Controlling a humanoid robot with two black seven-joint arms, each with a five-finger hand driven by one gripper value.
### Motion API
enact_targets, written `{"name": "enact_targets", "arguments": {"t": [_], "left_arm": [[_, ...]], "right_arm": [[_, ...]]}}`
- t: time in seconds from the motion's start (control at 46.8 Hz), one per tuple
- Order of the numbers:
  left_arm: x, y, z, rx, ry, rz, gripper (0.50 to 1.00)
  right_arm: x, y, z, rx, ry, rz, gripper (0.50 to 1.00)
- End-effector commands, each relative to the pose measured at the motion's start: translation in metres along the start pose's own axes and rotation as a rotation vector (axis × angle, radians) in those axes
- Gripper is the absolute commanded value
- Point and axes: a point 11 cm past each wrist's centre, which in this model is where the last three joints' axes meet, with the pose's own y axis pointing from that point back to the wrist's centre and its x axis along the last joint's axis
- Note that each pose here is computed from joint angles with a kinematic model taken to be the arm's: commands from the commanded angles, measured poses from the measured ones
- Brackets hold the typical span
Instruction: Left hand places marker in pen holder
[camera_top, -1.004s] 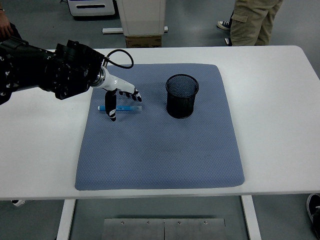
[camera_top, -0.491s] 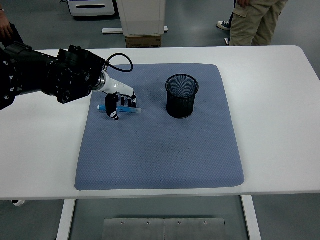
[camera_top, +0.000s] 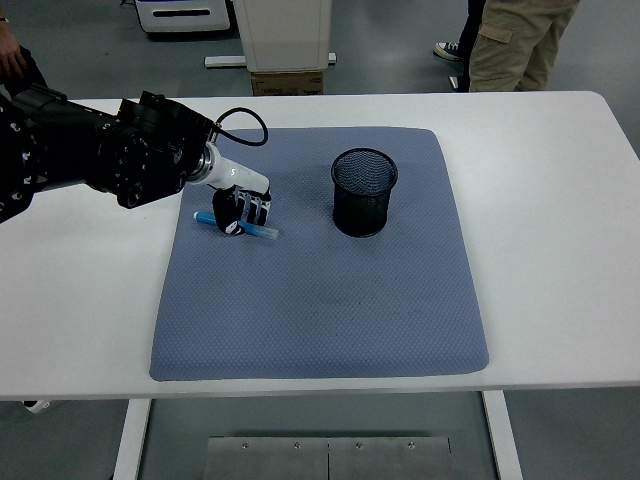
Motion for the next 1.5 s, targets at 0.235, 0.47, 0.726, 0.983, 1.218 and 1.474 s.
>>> {"name": "enact_targets", "arguments": {"t": [0.235,0.47,0.726,0.983,1.218,1.474], "left_arm": [[-0.001,0.0,0.0,0.006,0.002,-0.003,0.558],[-0.002,0.0,0.0,0.006,0.003,-0.008,0.5],[-0.001,0.0,0.001,0.003,0.004,-0.009,0.5],[0.008,0.002,0.008,-0.027,0.031,0.02,0.5],[0.018,0.005,0.016,-0.057,0.057,0.051,0.5],[0.026,0.009,0.022,-0.076,0.066,0.056,0.5]], "right_arm": [[0.0,0.0,0.0,0.0,0.0,-0.001,1.0],[0.0,0.0,0.0,0.0,0.0,0.0,1.0],[0.0,0.0,0.0,0.0,0.0,0.0,1.0],[-0.001,0.0,-0.001,0.002,0.0,-0.002,1.0],[0.0,0.0,0.0,0.0,0.0,-0.001,1.0],[0.0,0.0,0.0,0.0,0.0,0.0,1.0]]}}
